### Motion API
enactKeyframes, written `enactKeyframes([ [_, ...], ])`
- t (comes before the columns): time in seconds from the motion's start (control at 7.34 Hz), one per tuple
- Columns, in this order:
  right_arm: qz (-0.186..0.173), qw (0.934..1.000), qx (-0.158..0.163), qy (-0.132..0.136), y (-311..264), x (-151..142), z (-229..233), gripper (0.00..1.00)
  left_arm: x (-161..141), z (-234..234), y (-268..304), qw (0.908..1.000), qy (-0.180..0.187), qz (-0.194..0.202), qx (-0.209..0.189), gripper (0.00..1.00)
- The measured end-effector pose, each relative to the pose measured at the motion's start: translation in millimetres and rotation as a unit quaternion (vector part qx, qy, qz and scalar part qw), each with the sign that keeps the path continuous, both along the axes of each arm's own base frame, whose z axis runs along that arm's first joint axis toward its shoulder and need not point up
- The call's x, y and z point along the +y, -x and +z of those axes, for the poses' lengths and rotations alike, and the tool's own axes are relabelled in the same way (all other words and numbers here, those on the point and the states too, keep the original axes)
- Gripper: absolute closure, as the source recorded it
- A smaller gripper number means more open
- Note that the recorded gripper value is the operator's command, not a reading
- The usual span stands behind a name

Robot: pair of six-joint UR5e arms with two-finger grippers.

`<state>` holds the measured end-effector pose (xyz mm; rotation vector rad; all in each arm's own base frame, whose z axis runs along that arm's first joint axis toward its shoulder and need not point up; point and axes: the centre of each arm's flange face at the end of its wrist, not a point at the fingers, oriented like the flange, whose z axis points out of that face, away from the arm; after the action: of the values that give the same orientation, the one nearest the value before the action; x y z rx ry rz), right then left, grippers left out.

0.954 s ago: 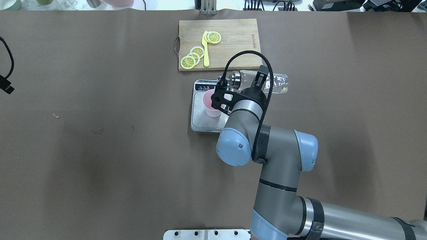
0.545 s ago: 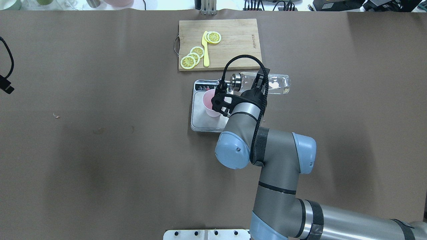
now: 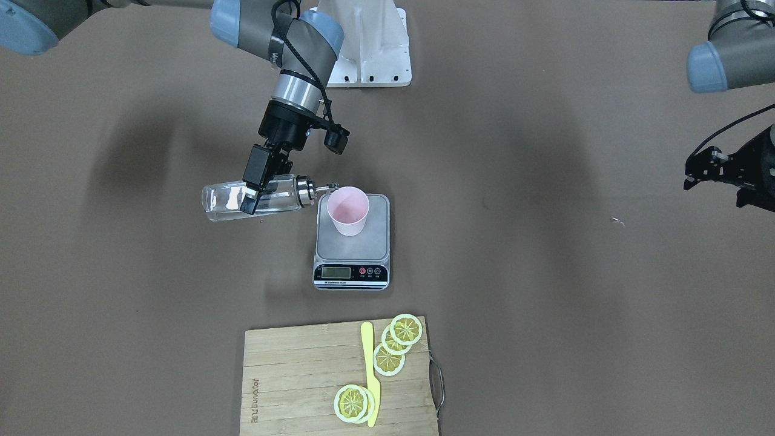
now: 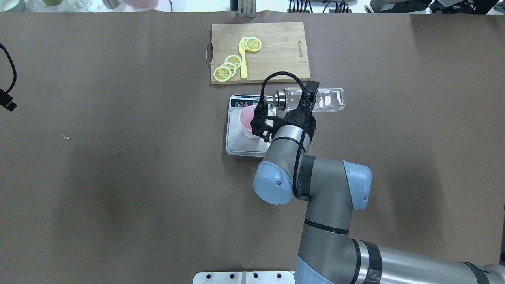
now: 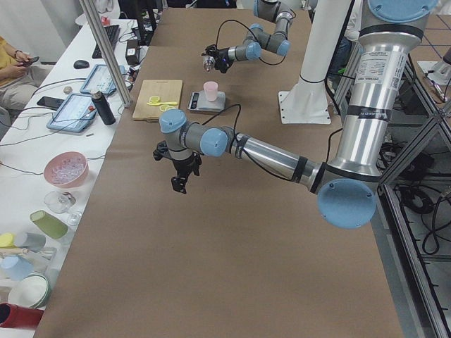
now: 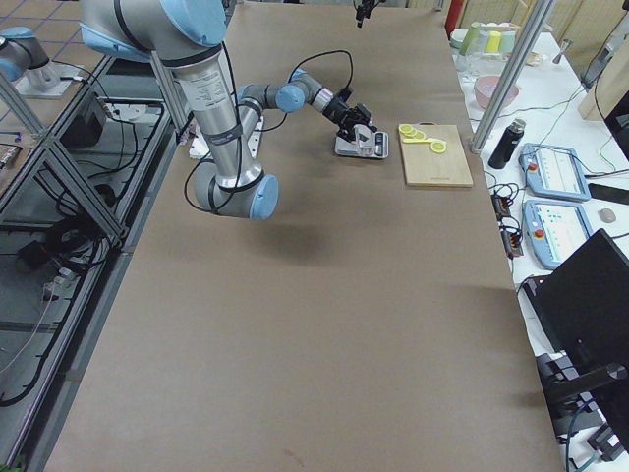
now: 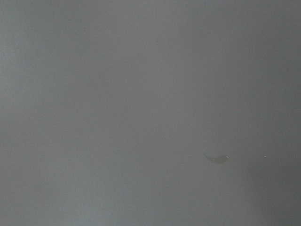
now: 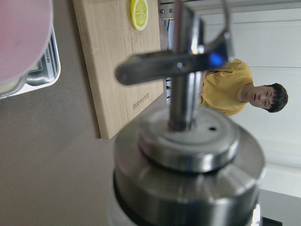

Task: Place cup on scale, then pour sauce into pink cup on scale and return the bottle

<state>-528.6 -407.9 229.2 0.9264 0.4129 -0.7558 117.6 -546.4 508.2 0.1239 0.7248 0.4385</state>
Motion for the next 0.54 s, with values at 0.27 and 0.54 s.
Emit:
enactKeyframes([
  [0.27, 0.000, 0.9999, 0.009, -0.004, 1.0, 1.6, 2.4, 0.77, 0.0, 0.0, 0.0, 1.0000, 0.000, 0.000, 0.000, 0.03],
  [0.54, 0.001, 0.9999, 0.013, -0.005, 2.0, 1.5, 3.9, 0.77, 0.0, 0.0, 0.0, 1.0000, 0.000, 0.000, 0.000, 0.03],
])
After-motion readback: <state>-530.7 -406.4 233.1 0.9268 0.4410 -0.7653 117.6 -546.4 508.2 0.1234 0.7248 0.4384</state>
